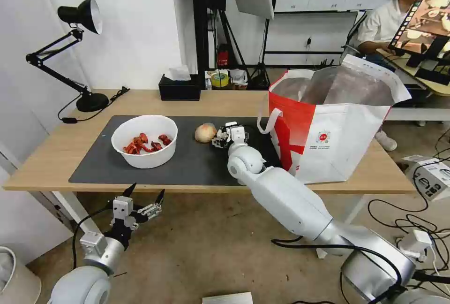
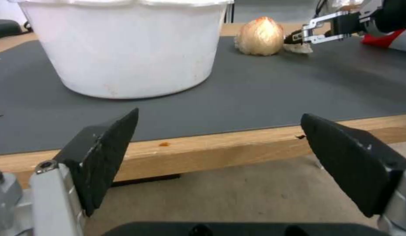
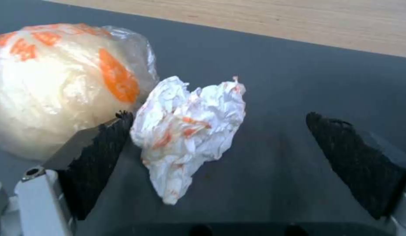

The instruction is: Pick up the trash from the table and place it into the takeout bag.

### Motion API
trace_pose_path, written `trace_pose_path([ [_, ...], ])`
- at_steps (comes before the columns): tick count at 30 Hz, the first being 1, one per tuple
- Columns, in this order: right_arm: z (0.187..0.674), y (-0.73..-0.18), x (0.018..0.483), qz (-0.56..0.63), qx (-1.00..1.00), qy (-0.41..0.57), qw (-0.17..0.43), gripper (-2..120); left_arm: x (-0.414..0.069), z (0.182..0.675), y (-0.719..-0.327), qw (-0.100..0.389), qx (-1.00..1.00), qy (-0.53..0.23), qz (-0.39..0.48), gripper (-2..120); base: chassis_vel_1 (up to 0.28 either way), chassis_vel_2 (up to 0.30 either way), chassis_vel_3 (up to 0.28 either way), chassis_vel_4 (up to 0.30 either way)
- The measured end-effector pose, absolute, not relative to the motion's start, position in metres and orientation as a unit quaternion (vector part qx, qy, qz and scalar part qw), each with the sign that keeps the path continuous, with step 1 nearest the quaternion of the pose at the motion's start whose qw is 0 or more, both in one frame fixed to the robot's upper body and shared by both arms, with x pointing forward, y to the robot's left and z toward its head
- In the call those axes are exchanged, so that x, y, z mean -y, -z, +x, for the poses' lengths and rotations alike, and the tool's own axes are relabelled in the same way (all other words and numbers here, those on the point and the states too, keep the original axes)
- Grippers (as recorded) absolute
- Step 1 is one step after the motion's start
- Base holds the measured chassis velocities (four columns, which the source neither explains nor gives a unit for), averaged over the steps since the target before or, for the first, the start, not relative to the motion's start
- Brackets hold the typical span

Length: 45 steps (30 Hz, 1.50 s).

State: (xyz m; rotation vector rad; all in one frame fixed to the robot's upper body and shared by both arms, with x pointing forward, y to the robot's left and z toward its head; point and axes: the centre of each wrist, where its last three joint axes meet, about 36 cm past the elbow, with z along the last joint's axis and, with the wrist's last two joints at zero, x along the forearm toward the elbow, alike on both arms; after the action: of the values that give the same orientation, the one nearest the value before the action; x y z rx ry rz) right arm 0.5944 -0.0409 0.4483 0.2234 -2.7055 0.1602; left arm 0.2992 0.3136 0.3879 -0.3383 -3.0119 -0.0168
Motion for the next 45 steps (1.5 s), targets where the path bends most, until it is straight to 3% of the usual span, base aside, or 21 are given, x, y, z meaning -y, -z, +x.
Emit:
trace_pose_path([
  [11, 0.603, -0.448, 0.035, 0.076, 0.971, -0.059, 0.218, 99, -0.314, 0.299, -0.388, 0.054, 0.992, 0.005, -0.111, 100, 0.0, 0.0, 0.0, 0.0],
  [15, 0.603, -0.449, 0.034, 0.073, 0.971, -0.058, 0.218, 92, -0.313, 0.299, -0.388, 0.054, 0.992, 0.004, -0.11, 100, 0.0, 0.0, 0.0, 0.0],
  [19, 0.599, -0.446, 0.034, 0.068, 0.971, -0.059, 0.221, 73, -0.312, 0.299, -0.387, 0.054, 0.992, 0.002, -0.11, 100, 0.0, 0.0, 0.0, 0.0],
  [24, 0.596, -0.443, 0.036, 0.066, 0.971, -0.059, 0.223, 59, -0.312, 0.299, -0.387, 0.054, 0.992, 0.002, -0.111, 100, 0.0, 0.0, 0.0, 0.0],
  [38, 0.596, -0.444, 0.032, 0.066, 0.971, -0.052, 0.224, 6, -0.312, 0.298, -0.386, 0.051, 0.993, -0.002, -0.107, 100, 0.0, 0.0, 0.0, 0.0],
  [45, 0.595, -0.445, 0.03, 0.068, 0.972, -0.049, 0.221, 0, -0.312, 0.296, -0.385, 0.049, 0.993, -0.002, -0.105, 100, 0.0, 0.0, 0.0, 0.0],
])
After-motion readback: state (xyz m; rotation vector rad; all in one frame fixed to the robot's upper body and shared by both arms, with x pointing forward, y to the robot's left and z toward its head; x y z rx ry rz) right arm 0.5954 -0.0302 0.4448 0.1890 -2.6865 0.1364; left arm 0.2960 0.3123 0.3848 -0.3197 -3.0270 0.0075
